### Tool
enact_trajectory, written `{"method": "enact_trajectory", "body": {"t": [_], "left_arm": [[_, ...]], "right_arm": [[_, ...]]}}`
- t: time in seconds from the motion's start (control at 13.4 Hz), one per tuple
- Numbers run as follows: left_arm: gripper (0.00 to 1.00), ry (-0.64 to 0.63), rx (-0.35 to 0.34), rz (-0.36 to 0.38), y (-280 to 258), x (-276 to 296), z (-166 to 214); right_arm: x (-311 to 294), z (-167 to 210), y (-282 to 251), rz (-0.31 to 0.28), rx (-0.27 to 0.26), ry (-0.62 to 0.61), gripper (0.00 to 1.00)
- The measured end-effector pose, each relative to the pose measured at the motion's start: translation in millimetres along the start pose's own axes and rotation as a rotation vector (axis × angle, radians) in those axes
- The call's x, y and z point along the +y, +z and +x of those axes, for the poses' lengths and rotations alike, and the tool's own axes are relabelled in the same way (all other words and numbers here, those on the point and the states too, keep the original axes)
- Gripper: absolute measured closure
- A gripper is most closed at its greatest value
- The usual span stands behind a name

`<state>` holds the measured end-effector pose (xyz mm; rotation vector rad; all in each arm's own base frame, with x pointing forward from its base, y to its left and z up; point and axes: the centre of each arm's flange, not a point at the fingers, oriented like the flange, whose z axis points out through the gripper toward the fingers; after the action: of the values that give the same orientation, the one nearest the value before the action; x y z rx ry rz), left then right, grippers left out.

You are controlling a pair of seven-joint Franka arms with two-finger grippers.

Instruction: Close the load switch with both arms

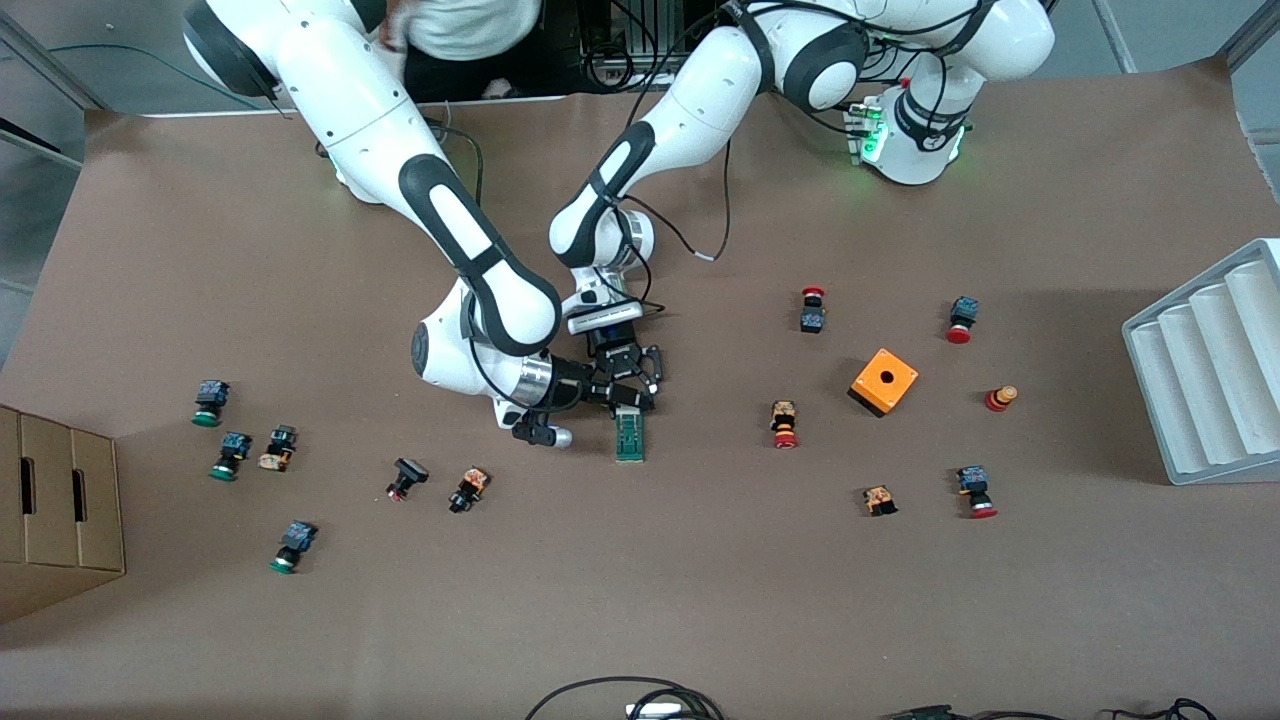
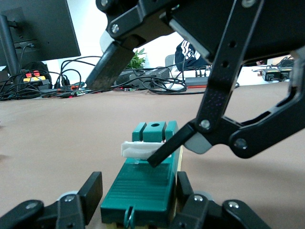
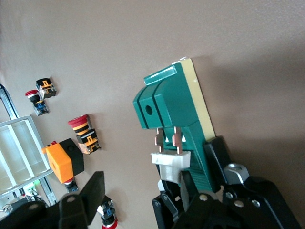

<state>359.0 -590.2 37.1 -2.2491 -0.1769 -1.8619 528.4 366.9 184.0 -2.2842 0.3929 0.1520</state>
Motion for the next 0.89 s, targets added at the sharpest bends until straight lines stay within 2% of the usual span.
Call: {"method": "enact_trajectory", "body": {"t": [0.07, 0.89], "left_arm": [[0.3, 0.0, 0.002, 0.001, -0.2, -0.1, 0.0], [0.3, 0.0, 0.002, 0.001, -0.2, 0.0, -0.1]], "right_arm": [[2.4, -0.1, 0.0, -0.003, 0.0, 0.003, 0.34], [4.7, -3.4, 3.3, -0.009, -0.007, 0.001, 0.38]]}}
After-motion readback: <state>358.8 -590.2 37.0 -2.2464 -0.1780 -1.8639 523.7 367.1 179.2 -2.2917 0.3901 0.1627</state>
